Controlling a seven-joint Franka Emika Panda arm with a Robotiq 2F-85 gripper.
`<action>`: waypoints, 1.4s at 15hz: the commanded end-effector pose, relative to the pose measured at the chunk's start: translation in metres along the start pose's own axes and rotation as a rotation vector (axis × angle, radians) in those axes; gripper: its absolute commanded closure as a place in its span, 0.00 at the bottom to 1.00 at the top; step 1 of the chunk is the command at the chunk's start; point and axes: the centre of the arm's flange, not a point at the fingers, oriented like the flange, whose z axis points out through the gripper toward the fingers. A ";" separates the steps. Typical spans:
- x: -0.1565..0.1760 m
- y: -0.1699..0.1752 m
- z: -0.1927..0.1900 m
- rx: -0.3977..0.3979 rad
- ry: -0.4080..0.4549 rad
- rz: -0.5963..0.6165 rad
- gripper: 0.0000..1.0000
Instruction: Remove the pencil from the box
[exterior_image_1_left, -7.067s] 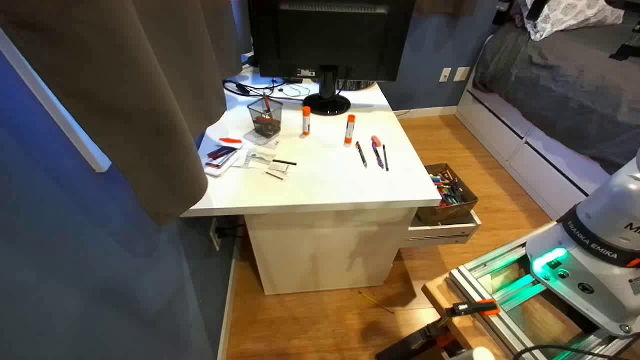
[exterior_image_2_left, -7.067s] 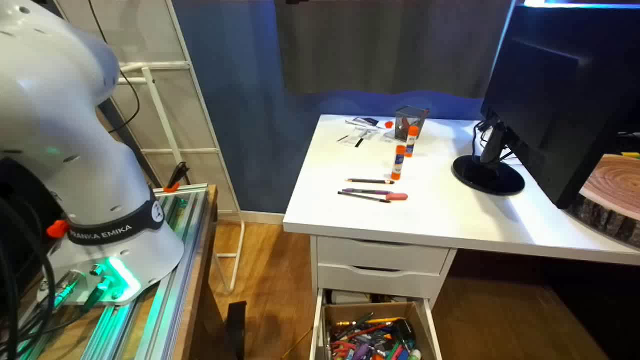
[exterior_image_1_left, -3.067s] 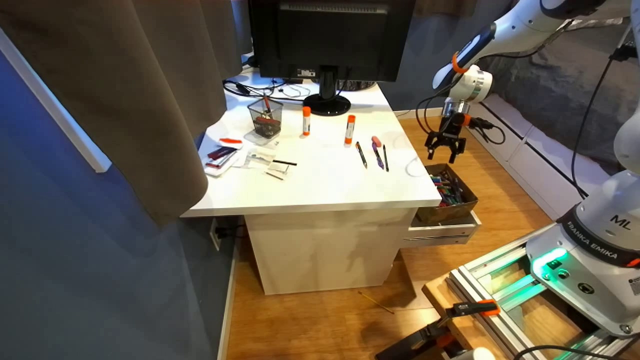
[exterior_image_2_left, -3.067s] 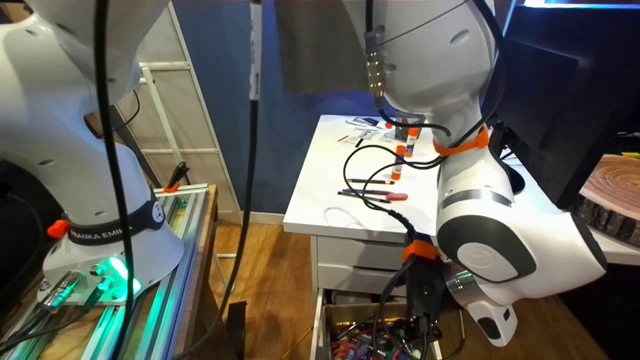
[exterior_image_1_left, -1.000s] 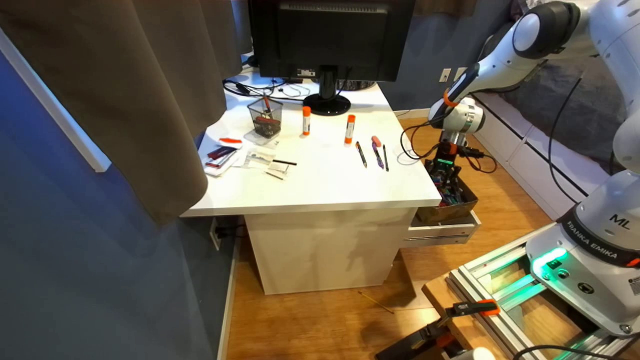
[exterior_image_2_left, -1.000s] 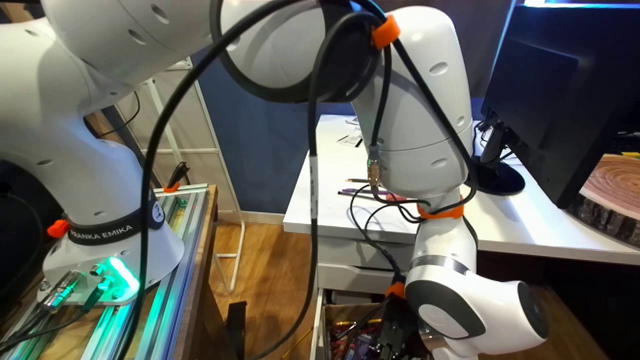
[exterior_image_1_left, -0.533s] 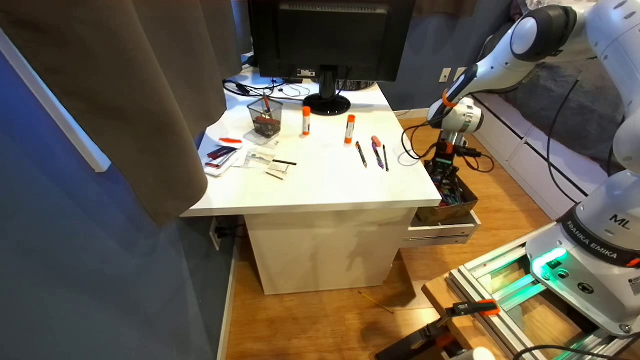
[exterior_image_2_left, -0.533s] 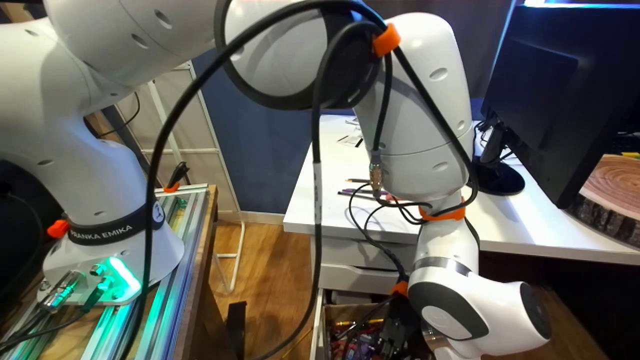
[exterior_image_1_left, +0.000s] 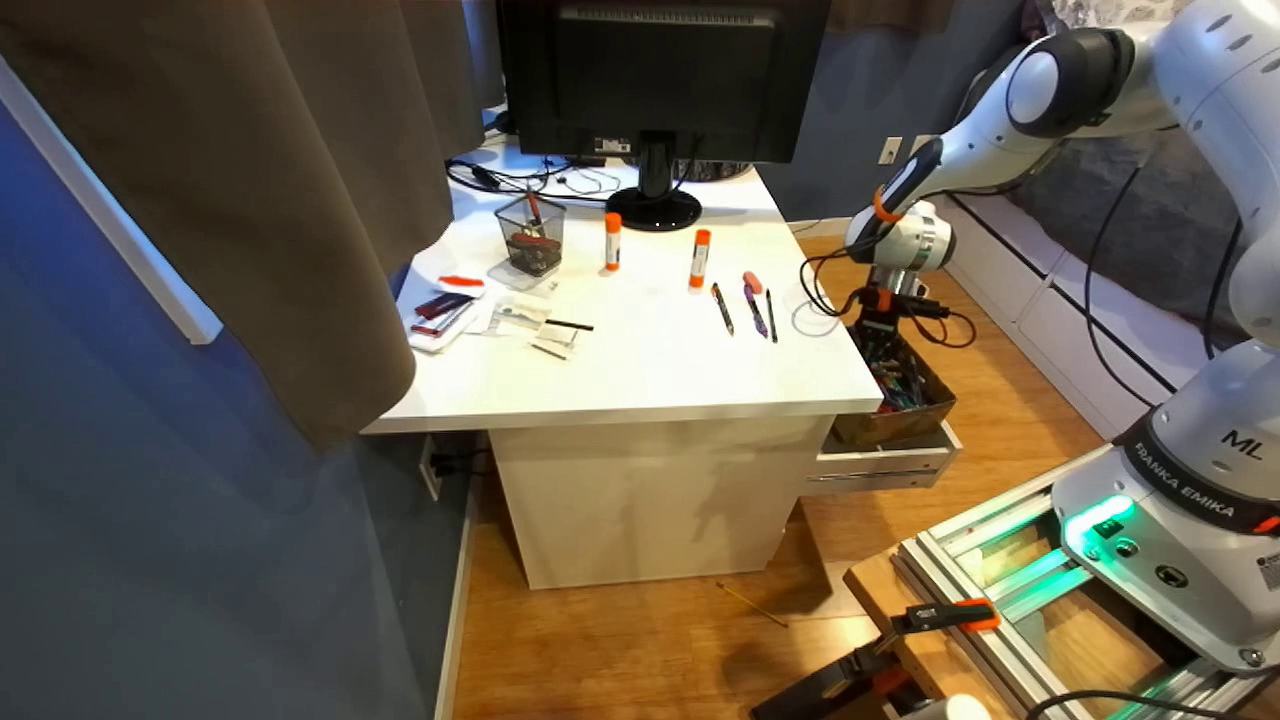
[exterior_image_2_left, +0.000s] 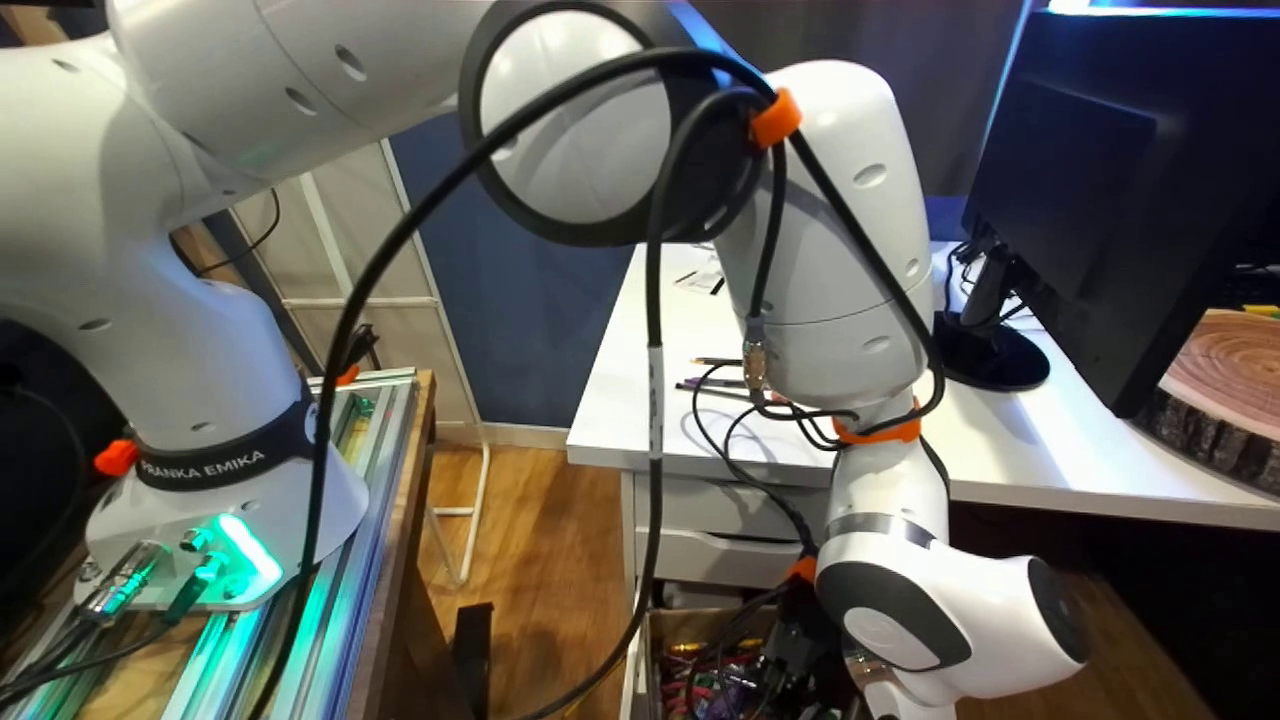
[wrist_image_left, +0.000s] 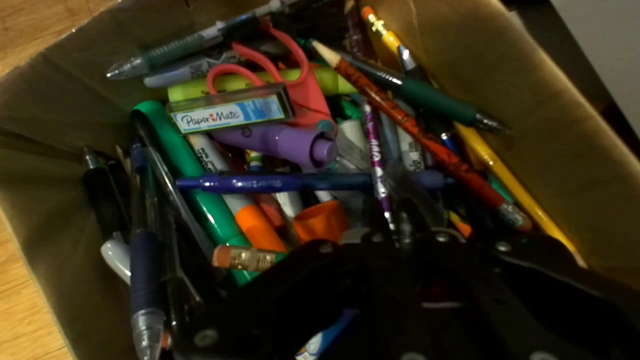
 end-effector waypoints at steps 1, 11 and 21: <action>0.007 -0.006 0.005 -0.015 0.015 0.035 1.00; -0.026 0.036 -0.011 0.029 0.125 0.028 0.98; -0.076 0.062 -0.032 0.074 0.332 0.004 0.98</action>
